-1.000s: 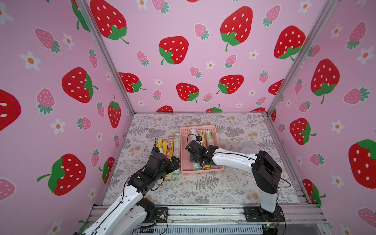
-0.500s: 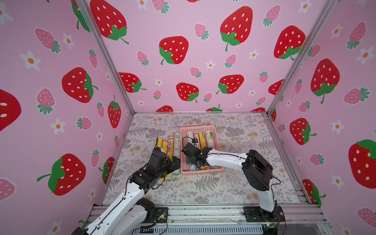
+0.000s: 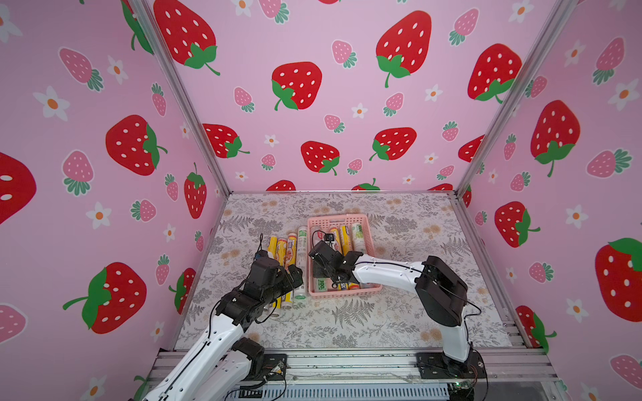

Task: Put the plastic wrap into the basket
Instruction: Place the plastic wrap in the basket, then pick up the plastic wrap from the center of the board.

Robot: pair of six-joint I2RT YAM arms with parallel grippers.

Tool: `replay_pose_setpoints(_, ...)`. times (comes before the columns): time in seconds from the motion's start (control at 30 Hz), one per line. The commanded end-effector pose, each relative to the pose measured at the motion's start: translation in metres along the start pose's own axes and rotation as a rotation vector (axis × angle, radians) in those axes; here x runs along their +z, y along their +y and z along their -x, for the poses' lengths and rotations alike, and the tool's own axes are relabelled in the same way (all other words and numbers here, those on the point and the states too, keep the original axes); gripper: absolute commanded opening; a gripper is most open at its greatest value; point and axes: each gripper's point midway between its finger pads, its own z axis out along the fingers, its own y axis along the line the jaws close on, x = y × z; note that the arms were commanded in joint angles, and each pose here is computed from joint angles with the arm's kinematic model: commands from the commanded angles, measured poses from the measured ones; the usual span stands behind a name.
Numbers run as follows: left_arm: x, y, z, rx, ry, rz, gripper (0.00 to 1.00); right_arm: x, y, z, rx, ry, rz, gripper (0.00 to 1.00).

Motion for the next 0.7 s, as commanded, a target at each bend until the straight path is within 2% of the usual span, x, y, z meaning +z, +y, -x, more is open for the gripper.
replay_pose_setpoints(0.0, -0.011, -0.005, 0.010, 0.028, -0.008, 0.010, 1.00, -0.022, 0.007, 0.019, 0.000, -0.053, 0.048, 0.63)
replay_pose_setpoints(0.17, -0.013, -0.001, 0.005, 0.069, 0.032, 0.043, 0.96, -0.057, 0.000, 0.043, 0.002, -0.130, 0.074, 0.63)
replay_pose_setpoints(0.27, -0.009, -0.005, 0.002, 0.108, 0.068, 0.036, 0.92, -0.072, -0.011, 0.050, -0.010, -0.128, 0.106, 0.63)
replay_pose_setpoints(0.33, -0.006, -0.012, 0.010, 0.160, 0.074, 0.047, 0.89, -0.076, -0.023, 0.047, 0.002, -0.093, 0.166, 0.62)
replay_pose_setpoints(0.43, -0.015, -0.013, 0.029, 0.241, 0.126, 0.185, 0.84, -0.083, -0.057, 0.037, 0.040, -0.041, 0.182, 0.61)
replay_pose_setpoints(0.53, -0.013, -0.002, 0.032, 0.264, 0.150, 0.276, 0.79, -0.098, -0.083, 0.028, -0.017, -0.026, 0.170, 0.62)
replay_pose_setpoints(0.67, 0.010, 0.003, 0.012, 0.233, 0.188, 0.221, 0.71, -0.110, -0.098, 0.023, -0.081, -0.010, 0.133, 0.62)
